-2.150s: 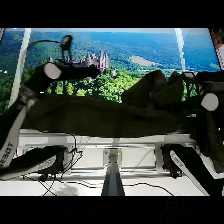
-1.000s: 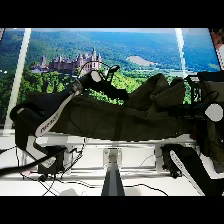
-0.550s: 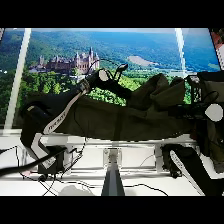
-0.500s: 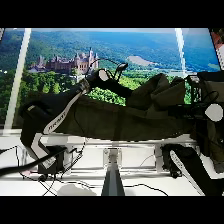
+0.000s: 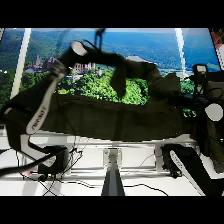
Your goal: Fold the clothes and pants, and hang the long-sleeved shirts on hangers.
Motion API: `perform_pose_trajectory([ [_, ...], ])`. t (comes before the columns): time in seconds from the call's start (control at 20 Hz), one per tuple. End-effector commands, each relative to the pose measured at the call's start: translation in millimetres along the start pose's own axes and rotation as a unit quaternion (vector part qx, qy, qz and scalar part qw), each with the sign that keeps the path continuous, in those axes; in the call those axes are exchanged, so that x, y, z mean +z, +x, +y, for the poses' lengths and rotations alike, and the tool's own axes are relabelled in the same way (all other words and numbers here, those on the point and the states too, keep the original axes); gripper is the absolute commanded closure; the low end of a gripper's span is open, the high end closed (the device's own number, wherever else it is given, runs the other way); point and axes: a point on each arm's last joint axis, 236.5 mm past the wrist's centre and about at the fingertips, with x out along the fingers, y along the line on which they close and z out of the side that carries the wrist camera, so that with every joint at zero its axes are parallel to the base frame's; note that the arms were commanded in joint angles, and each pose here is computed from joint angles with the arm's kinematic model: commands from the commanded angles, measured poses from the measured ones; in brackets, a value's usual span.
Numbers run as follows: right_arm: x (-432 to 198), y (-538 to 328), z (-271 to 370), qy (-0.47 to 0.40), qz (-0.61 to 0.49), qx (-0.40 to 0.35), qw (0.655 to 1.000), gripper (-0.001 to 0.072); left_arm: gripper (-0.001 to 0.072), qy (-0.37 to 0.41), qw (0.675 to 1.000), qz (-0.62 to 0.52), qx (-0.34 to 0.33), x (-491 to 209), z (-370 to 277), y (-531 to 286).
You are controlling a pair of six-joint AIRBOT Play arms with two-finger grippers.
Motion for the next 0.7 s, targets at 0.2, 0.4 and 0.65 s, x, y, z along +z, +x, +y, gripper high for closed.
perform_pose_trajectory([
  [0.2,115.9,24.6,6.4,-0.002,-0.21,0.012,0.978,0.0674,0.0687,0.061,0.98,-0.161,0.097,108.1,22.2,-173.5],
  [0.4,121.6,75.1,5.3,-0.001,-0.199,0.01,0.98,0.0248,0.0687,0.061,0.967,-0.209,0.135,127.2,36.4,-233.6],
  [0.65,102.9,105.3,3.0,-0.002,-0.153,0.006,0.988,0.0258,0.0687,0.034,0.958,-0.225,0.178,128.3,81.4,-276.4],
])
